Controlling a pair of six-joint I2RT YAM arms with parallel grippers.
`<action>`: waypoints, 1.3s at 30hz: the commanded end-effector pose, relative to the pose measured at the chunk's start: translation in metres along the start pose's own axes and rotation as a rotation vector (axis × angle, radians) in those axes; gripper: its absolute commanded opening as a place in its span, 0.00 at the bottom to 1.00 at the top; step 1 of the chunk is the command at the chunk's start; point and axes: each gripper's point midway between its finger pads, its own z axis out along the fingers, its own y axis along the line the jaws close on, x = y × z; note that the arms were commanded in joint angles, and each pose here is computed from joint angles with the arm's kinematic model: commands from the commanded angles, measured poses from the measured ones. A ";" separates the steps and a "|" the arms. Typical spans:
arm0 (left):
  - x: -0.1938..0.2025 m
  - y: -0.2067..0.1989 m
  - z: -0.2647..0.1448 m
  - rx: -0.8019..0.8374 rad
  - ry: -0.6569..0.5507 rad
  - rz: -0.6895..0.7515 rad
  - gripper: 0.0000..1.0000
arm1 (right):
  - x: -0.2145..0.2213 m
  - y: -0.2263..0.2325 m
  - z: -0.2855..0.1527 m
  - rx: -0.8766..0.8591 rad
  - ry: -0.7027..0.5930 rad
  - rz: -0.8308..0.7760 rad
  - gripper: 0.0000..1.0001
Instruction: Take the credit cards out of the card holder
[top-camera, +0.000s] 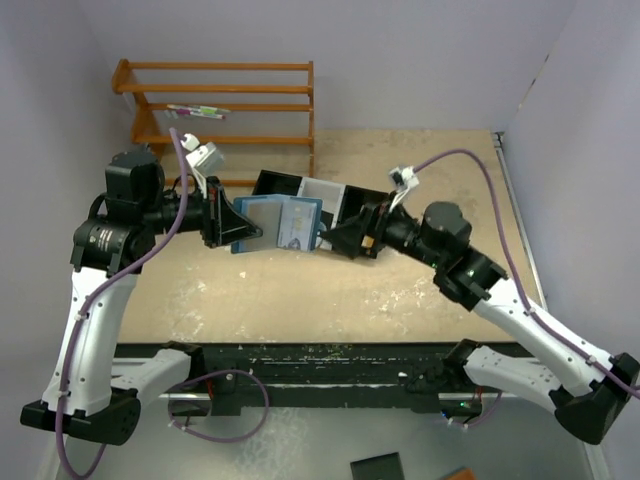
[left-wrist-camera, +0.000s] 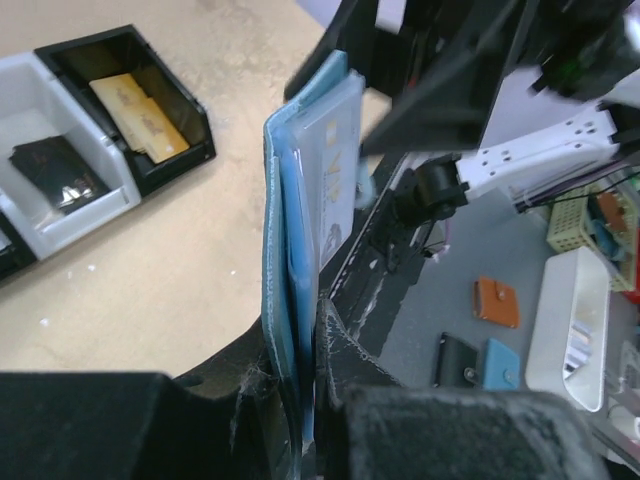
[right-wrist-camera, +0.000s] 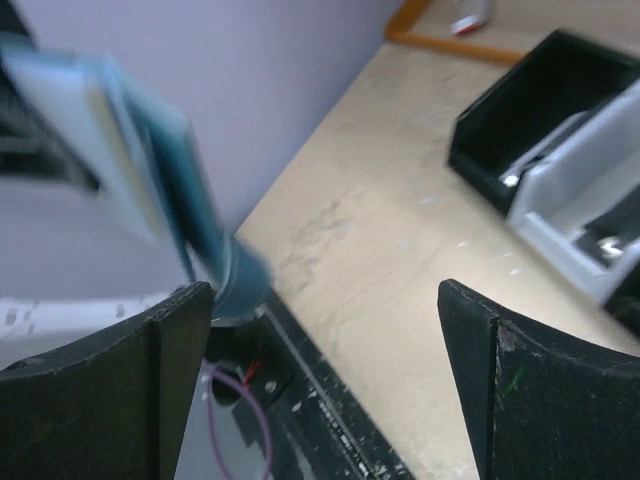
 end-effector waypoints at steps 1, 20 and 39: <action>-0.038 -0.029 -0.003 0.121 -0.099 0.008 0.00 | -0.001 0.076 -0.014 -0.369 -0.122 -0.035 0.96; -0.042 -0.047 -0.005 0.237 -0.093 -0.035 0.00 | -0.037 0.130 0.008 -0.546 -0.346 0.122 0.24; 0.013 0.000 -0.035 -0.085 0.104 0.505 0.99 | 0.065 0.100 -0.015 -0.385 0.369 -0.236 0.00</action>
